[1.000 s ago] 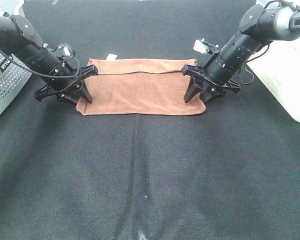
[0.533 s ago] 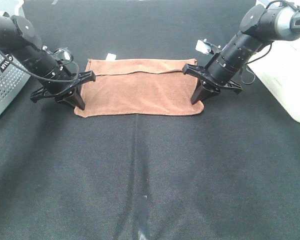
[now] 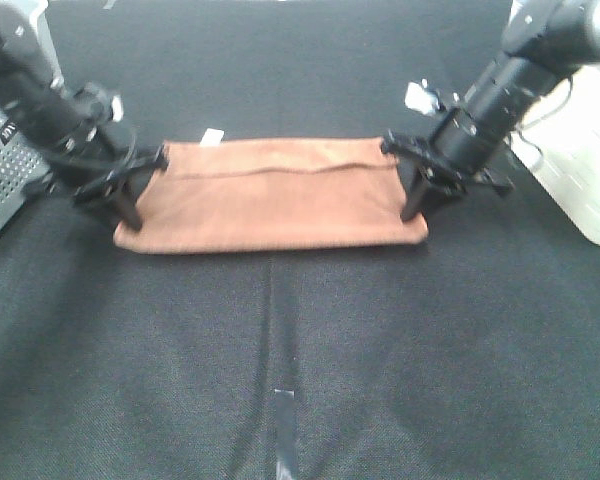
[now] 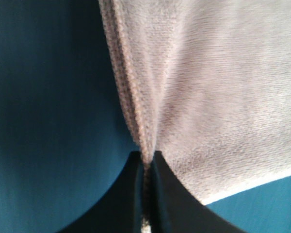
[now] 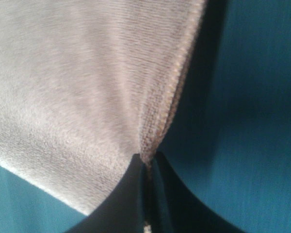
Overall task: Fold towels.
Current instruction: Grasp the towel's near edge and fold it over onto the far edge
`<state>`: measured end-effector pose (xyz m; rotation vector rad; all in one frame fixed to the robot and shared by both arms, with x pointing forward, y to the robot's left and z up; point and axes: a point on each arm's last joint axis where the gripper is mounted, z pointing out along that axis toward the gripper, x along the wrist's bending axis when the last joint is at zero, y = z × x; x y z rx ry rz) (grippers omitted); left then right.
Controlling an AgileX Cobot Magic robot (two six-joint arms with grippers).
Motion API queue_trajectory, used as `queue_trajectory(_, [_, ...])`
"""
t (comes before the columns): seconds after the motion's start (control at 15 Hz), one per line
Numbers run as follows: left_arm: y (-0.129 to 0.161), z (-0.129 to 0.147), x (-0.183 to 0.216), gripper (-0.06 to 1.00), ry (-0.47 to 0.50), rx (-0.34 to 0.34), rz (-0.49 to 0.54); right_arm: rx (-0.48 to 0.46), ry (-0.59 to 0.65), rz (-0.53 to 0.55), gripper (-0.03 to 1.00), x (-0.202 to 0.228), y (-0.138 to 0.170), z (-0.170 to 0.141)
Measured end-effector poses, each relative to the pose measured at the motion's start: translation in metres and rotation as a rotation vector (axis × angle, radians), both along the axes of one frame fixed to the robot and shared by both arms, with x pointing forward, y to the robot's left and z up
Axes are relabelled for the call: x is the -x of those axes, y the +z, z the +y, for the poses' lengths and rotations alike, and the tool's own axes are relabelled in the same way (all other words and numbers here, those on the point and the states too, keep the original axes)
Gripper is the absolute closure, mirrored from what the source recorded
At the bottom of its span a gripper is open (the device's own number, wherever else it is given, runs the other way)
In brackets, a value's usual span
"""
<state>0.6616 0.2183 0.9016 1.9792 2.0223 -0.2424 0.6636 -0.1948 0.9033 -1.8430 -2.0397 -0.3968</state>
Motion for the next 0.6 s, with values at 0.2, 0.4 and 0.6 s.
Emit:
queue_trajectory(0.2, [0.002,0.006,0.037,0.94,0.007,-0.020,0.002,0.020,-0.017,0.036,0.97,0.040,-0.011,-0.007])
queue_trajectory(0.4, [0.010,0.008,0.042,0.94,0.008,-0.024,-0.038,0.019,-0.009,0.025,0.97,0.045,-0.010,-0.007])
queue_trajectory(0.6, [0.028,0.006,0.027,0.94,0.009,-0.016,-0.114,0.010,-0.011,-0.059,0.97,0.028,0.007,-0.004])
